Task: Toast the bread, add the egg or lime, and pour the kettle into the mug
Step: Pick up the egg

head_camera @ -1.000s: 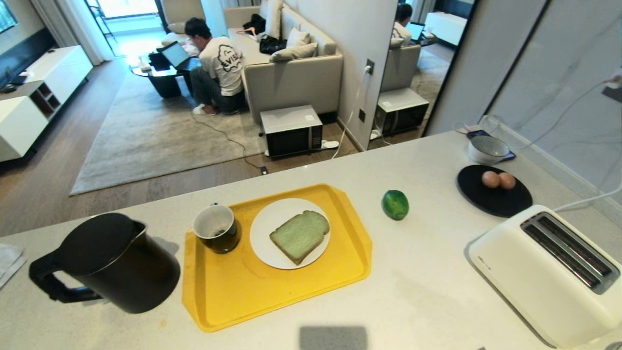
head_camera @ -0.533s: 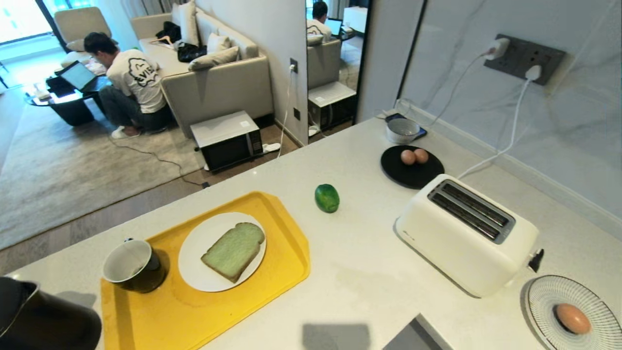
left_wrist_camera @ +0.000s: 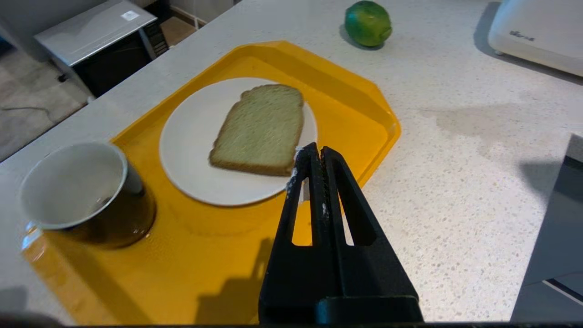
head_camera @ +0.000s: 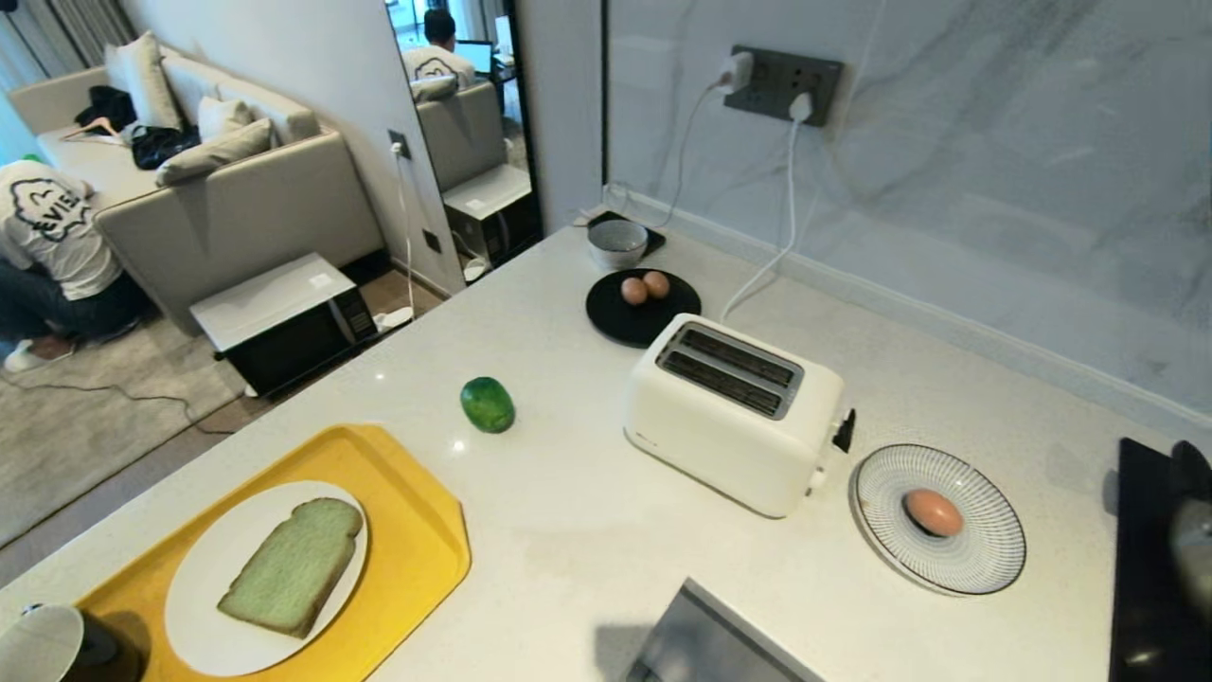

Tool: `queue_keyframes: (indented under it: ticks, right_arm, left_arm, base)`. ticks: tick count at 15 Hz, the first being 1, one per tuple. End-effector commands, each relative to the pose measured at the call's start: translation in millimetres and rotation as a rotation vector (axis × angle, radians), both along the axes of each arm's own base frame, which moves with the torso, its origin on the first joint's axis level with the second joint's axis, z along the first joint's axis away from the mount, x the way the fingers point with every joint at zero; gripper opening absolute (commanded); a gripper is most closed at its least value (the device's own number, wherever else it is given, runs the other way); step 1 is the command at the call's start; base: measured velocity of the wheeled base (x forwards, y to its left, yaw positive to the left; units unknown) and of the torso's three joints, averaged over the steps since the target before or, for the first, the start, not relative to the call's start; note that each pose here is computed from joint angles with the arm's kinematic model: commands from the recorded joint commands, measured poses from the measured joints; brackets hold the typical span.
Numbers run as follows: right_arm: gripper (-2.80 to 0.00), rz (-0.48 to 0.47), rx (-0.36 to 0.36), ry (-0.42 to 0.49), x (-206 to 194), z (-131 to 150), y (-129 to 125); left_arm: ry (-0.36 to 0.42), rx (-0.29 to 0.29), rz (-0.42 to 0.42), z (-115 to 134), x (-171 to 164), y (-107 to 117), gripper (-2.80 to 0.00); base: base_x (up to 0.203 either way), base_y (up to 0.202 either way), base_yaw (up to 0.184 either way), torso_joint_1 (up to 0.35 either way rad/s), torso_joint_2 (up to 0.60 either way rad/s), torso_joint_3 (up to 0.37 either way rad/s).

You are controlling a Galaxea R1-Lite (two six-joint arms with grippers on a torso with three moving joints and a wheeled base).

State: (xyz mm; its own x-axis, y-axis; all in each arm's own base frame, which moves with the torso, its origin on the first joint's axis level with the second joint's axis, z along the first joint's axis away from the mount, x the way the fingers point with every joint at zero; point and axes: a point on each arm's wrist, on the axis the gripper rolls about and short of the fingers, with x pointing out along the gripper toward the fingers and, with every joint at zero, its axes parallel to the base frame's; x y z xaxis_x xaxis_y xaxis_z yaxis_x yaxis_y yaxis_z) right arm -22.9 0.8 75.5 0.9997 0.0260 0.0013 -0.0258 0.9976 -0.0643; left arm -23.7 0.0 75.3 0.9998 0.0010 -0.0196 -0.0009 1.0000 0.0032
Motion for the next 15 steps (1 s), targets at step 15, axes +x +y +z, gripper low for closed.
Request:
queue_keyframes:
  ticks: [15]
  right_arm:
    - [-2.8,-0.034,-0.024,0.174,-3,40,-1]
  left_arm:
    - [0.001,0.0,0.001,0,0,0,-2.8]
  base:
    - [0.0,0.001,-0.013,0.0,0.0,0.0]
